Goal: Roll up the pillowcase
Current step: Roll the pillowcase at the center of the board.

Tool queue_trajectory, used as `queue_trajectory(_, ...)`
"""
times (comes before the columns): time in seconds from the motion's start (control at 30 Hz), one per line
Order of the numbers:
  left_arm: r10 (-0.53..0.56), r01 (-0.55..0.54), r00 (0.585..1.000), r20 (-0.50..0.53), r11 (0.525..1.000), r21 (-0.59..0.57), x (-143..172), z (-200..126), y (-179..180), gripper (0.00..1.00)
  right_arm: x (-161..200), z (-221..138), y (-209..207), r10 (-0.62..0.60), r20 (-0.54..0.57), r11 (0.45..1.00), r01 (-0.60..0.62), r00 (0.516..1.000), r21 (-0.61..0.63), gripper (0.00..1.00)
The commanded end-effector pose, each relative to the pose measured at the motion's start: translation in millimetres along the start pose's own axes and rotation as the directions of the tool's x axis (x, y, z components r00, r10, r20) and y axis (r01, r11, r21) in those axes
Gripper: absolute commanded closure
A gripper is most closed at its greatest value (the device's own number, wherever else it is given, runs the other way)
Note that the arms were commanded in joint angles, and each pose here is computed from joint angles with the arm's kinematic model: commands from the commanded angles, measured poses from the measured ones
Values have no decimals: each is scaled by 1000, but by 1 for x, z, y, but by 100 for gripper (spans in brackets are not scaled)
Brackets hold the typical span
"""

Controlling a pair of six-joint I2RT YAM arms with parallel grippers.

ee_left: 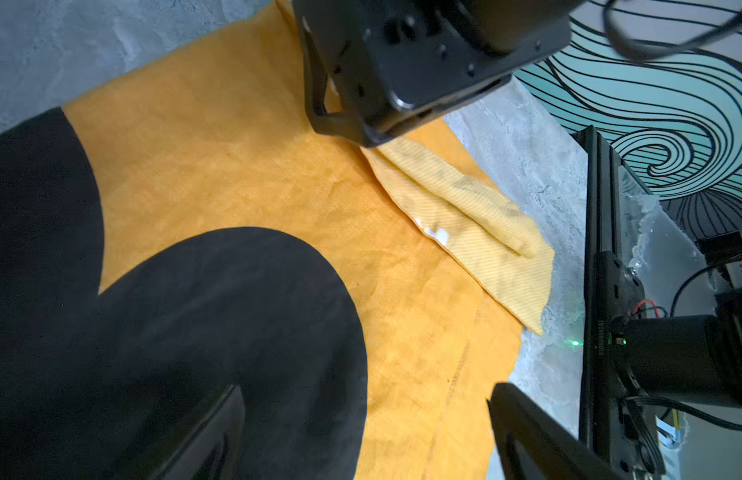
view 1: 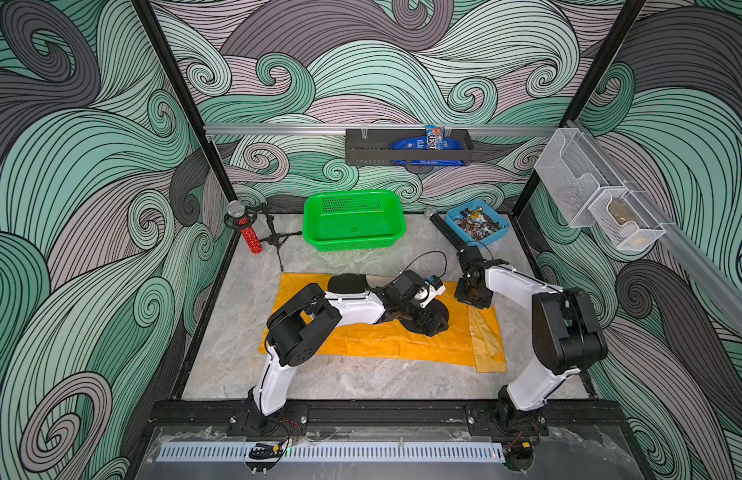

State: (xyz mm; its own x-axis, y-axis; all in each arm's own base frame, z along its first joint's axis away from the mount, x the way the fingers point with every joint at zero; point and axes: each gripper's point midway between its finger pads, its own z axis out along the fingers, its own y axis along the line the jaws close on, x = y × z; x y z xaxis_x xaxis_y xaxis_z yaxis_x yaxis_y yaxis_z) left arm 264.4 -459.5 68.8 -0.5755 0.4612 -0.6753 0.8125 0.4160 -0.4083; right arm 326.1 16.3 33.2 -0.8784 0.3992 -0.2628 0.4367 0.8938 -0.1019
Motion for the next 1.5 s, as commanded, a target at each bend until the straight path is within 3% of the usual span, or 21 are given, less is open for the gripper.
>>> queue_trajectory(0.0, -3, 2, 999, 47, 1000, 14, -18, -12, -6, 5, -6, -9, 9, -12, 6, 999, 12, 1000, -44, 59)
queue_trajectory(0.27, -33, 31, 997, 66, 999, 32, -31, -11, -4, 5, -17, -37, 31, -20, 6, 973, 21, 1000, -230, 44)
queue_trajectory(0.4, -54, 50, 995, 78, 998, 44, -39, -12, -1, 6, -24, -59, 26, 19, 30, 960, -10, 999, -281, 41)
queue_trajectory(0.6, -119, 109, 986, 118, 990, 88, -62, -13, 2, 7, 1, -78, -25, 51, 23, 976, -45, 998, -213, 40)
queue_trajectory(0.9, -185, 152, 967, 175, 971, 183, -106, 11, 0, 12, 83, -59, -71, 89, -122, 986, -104, 989, -128, 43)
queue_trajectory(1.03, -228, 191, 961, 157, 956, 222, -112, 27, -3, 15, 87, -57, -84, 125, -106, 989, -133, 986, -70, 44)
queue_trajectory(1.23, -259, 217, 955, 147, 944, 250, -115, 51, -9, 18, 96, -55, -81, 178, -176, 980, -191, 968, -61, 39)
queue_trajectory(1.37, -256, 224, 957, 139, 952, 209, -117, 67, -2, 20, 95, -59, -86, 246, -143, 966, -255, 959, -46, 37)
queue_trajectory(1.47, -272, 244, 954, 127, 948, 202, -112, 80, 4, 23, 108, -54, -80, 323, -204, 939, -340, 924, -54, 36)
